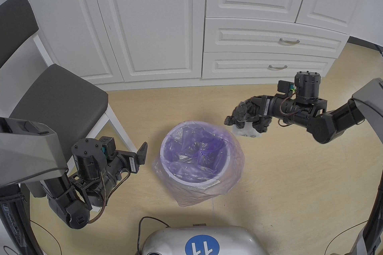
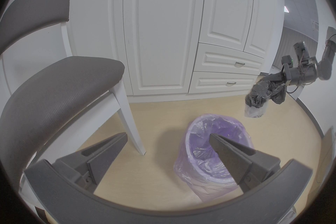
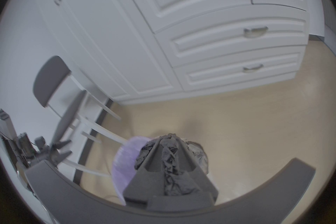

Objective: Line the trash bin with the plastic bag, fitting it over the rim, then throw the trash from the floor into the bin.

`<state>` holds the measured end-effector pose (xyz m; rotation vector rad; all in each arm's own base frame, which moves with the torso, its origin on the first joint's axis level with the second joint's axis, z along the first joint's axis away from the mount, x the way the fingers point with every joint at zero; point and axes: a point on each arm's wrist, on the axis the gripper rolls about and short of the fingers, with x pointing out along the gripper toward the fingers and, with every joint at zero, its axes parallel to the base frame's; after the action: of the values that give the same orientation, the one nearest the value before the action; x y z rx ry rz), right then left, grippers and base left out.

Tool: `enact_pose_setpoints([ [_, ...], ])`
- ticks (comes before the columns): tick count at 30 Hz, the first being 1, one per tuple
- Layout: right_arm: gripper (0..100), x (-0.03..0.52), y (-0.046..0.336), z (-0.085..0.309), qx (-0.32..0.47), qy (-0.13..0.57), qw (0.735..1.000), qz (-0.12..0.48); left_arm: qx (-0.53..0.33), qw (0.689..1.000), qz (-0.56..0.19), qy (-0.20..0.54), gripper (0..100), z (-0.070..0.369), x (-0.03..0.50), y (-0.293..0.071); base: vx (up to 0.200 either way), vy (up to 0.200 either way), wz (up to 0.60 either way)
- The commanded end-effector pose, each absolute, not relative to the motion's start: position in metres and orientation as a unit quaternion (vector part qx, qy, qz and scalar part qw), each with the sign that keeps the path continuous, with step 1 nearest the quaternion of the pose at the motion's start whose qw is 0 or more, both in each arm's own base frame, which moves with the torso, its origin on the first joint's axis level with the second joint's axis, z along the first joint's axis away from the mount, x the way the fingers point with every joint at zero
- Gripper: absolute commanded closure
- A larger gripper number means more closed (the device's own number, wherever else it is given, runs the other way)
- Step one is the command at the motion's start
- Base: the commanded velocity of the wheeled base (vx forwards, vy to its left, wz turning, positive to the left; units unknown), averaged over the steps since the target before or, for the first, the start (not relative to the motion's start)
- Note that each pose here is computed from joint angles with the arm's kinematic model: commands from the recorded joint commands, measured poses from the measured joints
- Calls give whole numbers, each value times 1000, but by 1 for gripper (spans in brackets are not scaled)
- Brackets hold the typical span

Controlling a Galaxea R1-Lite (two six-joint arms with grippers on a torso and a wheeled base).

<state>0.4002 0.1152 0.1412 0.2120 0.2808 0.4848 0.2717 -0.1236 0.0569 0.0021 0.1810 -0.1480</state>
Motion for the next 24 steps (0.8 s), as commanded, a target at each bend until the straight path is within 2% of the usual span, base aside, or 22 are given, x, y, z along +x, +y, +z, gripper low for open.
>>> enact_pose_setpoints([
  [1,100,372,176,114,145,142,934,295,-4,994,-74,75,0,67,268,-122,0,0,0],
  [2,100,371,192,100,156,125,931,305,-3,994,-74,78,0,65,269,-122,0,0,0],
  [6,100,372,214,72,174,110,925,318,-4,994,-73,78,0,65,270,-121,0,0,0],
  [12,100,364,241,35,196,130,910,342,-3,994,-73,79,0,64,271,-122,0,0,0],
  [19,100,374,244,10,226,89,905,349,-4,994,-73,80,0,63,272,-122,0,0,0],
  [24,100,380,240,0,229,94,906,343,-2,994,-72,82,0,61,273,-122,0,0,0],
])
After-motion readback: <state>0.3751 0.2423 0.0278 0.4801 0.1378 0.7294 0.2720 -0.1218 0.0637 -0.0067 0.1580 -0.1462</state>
